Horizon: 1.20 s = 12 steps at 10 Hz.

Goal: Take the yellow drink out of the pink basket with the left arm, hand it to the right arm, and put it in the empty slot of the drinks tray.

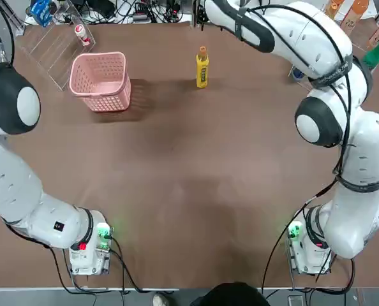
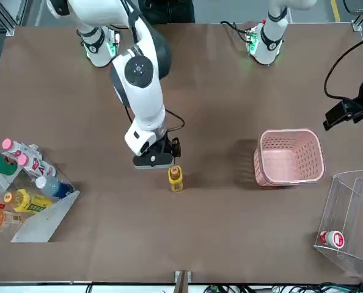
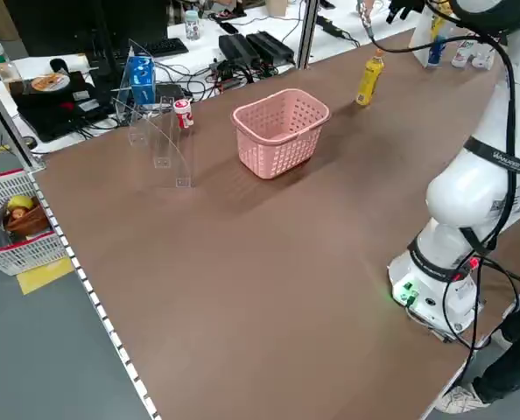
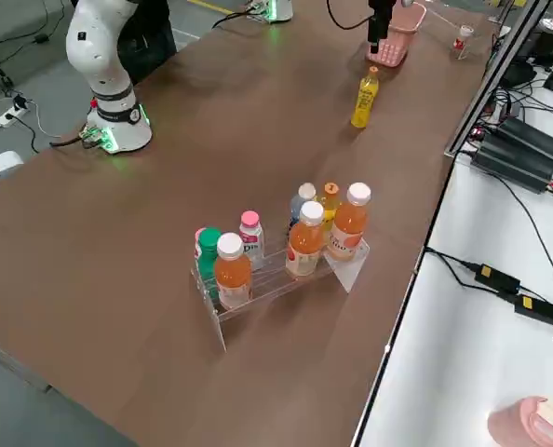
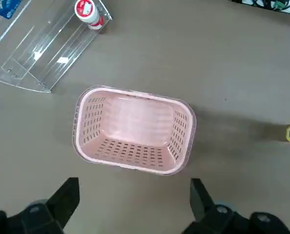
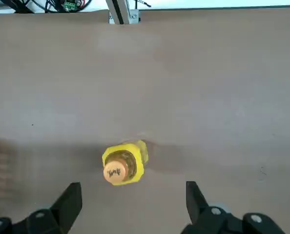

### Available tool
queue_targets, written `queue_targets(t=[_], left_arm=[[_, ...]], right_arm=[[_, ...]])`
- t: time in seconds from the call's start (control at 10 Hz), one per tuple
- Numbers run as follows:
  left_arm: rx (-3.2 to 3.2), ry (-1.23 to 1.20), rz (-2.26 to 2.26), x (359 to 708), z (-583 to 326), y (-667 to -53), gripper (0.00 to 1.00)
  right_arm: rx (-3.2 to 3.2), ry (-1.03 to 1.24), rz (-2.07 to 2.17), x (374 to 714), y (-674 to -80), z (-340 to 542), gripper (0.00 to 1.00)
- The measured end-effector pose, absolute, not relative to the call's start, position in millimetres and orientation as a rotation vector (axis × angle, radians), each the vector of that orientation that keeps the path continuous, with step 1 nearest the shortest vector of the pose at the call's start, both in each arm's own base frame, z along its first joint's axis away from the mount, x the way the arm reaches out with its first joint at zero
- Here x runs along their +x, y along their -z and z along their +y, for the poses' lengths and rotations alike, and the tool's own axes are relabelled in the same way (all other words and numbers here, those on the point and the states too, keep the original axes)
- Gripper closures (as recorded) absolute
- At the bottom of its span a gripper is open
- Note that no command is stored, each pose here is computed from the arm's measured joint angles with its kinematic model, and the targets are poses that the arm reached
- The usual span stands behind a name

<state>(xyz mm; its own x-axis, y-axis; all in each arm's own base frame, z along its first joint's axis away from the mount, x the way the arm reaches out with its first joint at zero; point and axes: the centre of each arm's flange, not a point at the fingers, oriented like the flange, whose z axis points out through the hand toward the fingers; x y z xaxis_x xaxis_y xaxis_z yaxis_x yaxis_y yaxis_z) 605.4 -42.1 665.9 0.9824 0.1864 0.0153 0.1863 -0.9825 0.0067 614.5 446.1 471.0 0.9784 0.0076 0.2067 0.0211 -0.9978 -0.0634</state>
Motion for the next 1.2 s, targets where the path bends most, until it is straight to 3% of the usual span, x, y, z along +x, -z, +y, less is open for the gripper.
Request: queue_targets(t=[0.5, 0.7, 0.9, 1.2], left_arm=[[3.141, 0.008, 0.146, 600.8, -22.6, -667.7, 0.00], [3.140, 0.010, 0.139, 598.9, -22.2, -669.9, 0.00], [3.140, 0.011, 0.139, 598.9, -22.1, -669.7, 0.00], [3.138, 0.003, 0.136, 597.3, -22.7, -672.5, 0.00]], right_arm=[[-3.106, 0.232, -0.090, 606.9, -401.0, 475.7, 0.07], [-3.104, 0.232, -0.119, 598.1, -398.4, 488.1, 0.11], [-3.106, 0.234, -0.119, 598.7, -396.6, 488.0, 0.22], [-3.089, 0.279, -0.101, 608.8, -392.1, 483.2, 0.27]])
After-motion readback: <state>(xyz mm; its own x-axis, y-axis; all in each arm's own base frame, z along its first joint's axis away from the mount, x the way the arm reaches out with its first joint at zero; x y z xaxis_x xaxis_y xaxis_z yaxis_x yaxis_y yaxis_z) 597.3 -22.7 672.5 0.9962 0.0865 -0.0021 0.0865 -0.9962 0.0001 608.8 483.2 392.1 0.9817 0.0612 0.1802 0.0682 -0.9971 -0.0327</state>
